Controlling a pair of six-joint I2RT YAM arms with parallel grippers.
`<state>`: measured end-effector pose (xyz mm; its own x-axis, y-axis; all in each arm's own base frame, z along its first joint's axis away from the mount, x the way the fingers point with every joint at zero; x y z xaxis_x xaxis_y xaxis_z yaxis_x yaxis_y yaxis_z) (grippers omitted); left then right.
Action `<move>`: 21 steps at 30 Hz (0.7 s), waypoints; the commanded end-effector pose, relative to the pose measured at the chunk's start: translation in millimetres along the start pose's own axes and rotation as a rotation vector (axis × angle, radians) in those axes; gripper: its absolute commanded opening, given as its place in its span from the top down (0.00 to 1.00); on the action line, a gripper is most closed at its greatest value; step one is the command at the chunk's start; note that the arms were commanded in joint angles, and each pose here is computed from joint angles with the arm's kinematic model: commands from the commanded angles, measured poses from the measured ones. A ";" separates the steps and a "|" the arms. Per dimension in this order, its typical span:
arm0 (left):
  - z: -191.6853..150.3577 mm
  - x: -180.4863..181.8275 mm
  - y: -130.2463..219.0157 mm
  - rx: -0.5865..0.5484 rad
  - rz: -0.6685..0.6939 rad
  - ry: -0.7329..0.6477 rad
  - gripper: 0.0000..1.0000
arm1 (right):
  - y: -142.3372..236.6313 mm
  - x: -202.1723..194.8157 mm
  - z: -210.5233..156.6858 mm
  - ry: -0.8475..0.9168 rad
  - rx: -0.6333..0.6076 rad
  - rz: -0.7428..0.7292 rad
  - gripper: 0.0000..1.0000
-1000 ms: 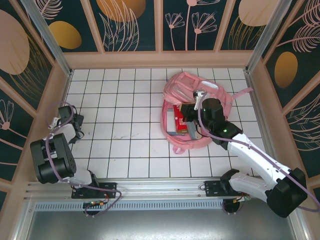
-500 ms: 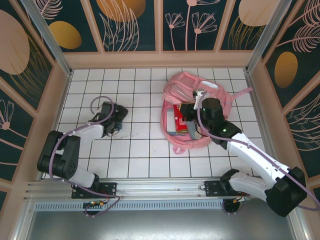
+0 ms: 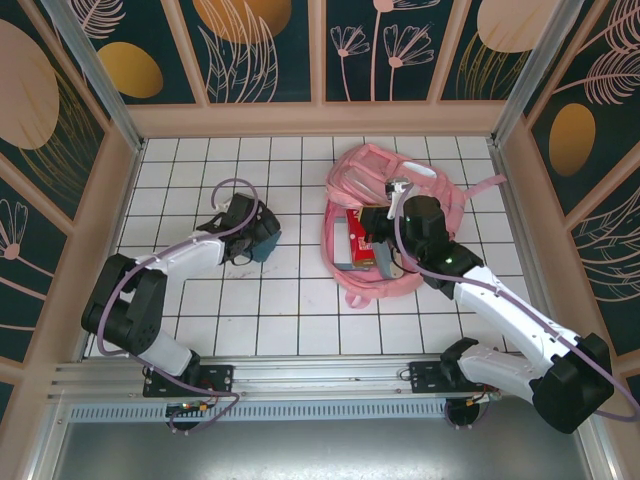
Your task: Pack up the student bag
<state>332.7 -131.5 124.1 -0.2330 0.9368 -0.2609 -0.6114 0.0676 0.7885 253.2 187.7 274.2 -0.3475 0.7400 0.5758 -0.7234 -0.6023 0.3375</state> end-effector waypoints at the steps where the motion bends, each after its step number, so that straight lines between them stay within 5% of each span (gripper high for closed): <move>1: 3.1 13.5 -5.5 -0.004 0.136 -0.220 0.02 | 4.0 20.2 16.5 0.021 -0.077 0.093 1.00; 7: -5.3 27.8 -37.7 0.028 0.151 -0.249 0.02 | 5.1 21.0 18.0 0.022 -0.075 0.092 1.00; 16: -33.1 11.2 -48.8 0.131 -0.110 -0.182 0.04 | 8.8 19.8 20.1 0.028 -0.085 0.072 1.00; 21: -41.7 4.5 -41.2 0.152 -0.221 -0.146 0.19 | 3.3 21.0 18.8 0.019 -0.074 0.085 1.00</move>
<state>338.3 -123.8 72.5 -0.0628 0.9729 -0.2225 -0.5716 0.1477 0.8072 253.1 187.2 273.2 -0.3430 0.7434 0.5742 -0.7238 -0.5988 0.3429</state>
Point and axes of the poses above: each hand's point on the last joint's axis, 136 mm out from that joint toward the fingers, its own y axis back along the fingers, its own x axis along the line the jaws close on, z = x × y, the point moved 6 cm from there along y, back along the fingers, and after that the axes turned 8 degrees about -y, right-handed, at the moved point
